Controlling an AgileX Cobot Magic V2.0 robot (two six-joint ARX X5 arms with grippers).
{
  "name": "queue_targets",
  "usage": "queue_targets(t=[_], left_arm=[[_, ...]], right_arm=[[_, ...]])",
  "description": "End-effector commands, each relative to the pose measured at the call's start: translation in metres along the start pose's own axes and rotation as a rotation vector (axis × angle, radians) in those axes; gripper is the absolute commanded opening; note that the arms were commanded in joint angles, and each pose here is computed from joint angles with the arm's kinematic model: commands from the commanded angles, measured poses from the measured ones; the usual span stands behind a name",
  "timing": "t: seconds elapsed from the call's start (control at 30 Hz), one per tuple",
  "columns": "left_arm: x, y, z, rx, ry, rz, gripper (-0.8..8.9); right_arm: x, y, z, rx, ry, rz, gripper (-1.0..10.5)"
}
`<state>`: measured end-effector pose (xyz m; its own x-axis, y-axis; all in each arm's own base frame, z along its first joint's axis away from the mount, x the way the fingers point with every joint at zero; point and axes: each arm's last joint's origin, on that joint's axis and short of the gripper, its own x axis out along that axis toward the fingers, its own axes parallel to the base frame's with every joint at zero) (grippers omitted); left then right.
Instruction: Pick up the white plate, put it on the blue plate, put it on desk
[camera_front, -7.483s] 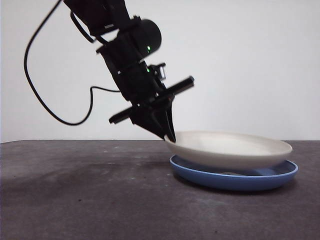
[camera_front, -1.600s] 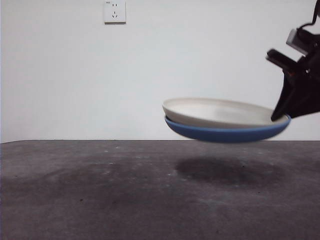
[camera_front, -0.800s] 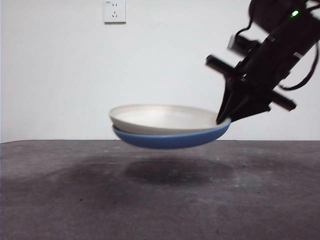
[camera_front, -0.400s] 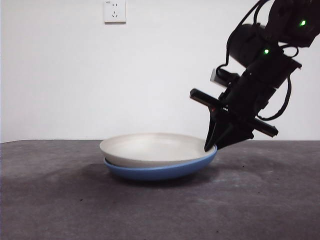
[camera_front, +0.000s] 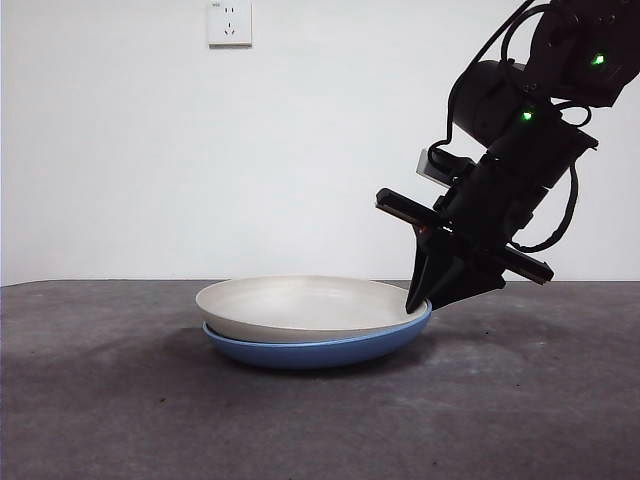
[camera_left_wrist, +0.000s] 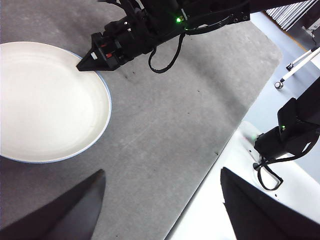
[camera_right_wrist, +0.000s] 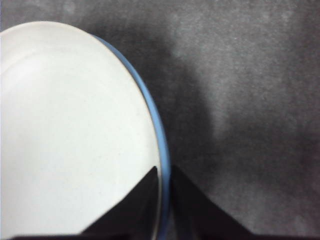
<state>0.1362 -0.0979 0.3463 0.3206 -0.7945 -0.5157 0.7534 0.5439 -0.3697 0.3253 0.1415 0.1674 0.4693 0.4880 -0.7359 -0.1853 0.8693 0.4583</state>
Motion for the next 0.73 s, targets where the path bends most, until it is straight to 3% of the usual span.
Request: queue_targets(t=[0.03, 0.37, 0.73], left_arm=[[0.000, -0.001, 0.003, 0.009, -0.007, -0.006, 3.71], [0.000, -0.001, 0.002, 0.006, -0.002, -0.005, 3.71], [0.000, -0.001, 0.002, 0.011, -0.004, -0.005, 3.71]], right_arm=[[0.005, 0.003, 0.003, 0.013, 0.005, 0.004, 2.1], [-0.019, 0.013, 0.010, -0.015, -0.058, -0.003, 2.4], [-0.121, 0.044, 0.006, -0.196, -0.158, 0.026, 2.4]])
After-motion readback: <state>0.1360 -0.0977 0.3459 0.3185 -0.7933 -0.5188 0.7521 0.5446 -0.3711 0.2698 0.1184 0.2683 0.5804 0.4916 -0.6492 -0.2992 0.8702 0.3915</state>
